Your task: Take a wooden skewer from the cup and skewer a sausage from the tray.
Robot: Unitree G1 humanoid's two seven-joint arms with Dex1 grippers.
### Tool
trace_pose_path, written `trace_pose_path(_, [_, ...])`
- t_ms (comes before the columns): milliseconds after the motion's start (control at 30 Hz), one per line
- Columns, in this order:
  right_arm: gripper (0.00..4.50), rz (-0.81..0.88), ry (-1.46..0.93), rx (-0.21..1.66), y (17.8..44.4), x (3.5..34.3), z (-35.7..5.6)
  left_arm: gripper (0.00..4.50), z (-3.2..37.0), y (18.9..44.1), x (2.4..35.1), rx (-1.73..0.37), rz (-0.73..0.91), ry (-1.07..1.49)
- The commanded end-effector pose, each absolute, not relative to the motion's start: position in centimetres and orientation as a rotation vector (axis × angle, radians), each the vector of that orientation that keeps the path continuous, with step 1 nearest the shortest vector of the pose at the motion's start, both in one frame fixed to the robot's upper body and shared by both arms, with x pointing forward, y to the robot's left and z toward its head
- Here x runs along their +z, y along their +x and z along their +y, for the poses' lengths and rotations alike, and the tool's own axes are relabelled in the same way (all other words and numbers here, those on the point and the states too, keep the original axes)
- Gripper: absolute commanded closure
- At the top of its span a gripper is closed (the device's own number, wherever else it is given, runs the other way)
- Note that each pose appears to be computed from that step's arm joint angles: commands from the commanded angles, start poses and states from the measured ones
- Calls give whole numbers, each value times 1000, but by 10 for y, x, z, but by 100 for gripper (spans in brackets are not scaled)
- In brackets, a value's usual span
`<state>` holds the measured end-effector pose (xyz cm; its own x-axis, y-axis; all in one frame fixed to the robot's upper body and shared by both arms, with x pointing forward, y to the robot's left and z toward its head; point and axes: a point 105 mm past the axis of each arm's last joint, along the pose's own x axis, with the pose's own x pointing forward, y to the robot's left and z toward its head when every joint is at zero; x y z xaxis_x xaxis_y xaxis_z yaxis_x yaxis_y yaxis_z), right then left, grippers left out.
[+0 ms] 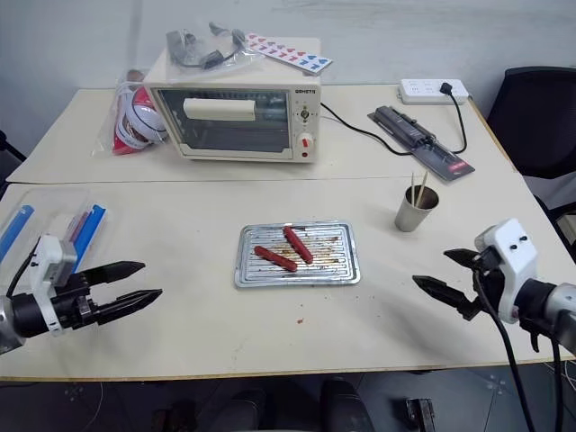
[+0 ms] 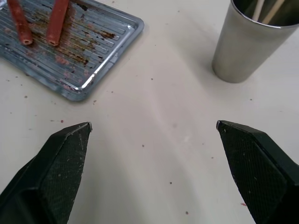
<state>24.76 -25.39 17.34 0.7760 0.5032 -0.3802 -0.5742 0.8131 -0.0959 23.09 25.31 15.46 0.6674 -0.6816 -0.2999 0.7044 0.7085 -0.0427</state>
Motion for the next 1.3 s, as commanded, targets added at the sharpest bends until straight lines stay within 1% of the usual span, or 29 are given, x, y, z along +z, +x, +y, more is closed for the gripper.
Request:
trace_pose_path(33, [0, 309, -249, 593, 250, 181, -250, 38, 248, 229, 149, -811, 295, 108])
trace_pose_path(133, [0, 300, -256, 592, 252, 179, -248, 38, 246, 231, 145, -800, 298, 100])
trace_pose_path(367, [0, 246, -245, 576, 260, 184, -242, 38, 244, 243, 146, -790, 270, 119])
trace_pose_path(467, [0, 230, -223, 549, 263, 184, -243, 38, 241, 243, 146, -787, 268, 118])
trace_pose_path(533, [0, 223, -214, 546, 264, 184, -243, 4, 240, 243, 146, -787, 267, 119])
trace_pose_path(667, [0, 212, -250, 504, 270, 185, -245, 2, 234, 247, 149, -790, 239, 119])
trace_pose_path(800, [0, 145, -239, 438, 279, 198, -249, 2, 222, 254, 158, -822, 196, 63])
trace_pose_path(900, [0, 75, -205, 367, 288, 214, -252, 2, 204, 258, 162, -876, 169, 19])
trace_pose_path(1000, [0, 32, -183, 344, 295, 227, -247, 2, 180, 261, 169, -972, 141, 52])
trace_pose_path(1133, [0, 1, -171, 335, 308, 237, -236, 2, 149, 270, 195, -1098, 59, 75])
trace_pose_path(1267, [0, -4, -172, 332, 324, 237, -227, 2, 122, 272, 218, -1245, 9, 121])
trace_pose_path(1300, [41, -5, -172, 331, 327, 236, -225, 0, 117, 272, 221, -1273, 6, 139])
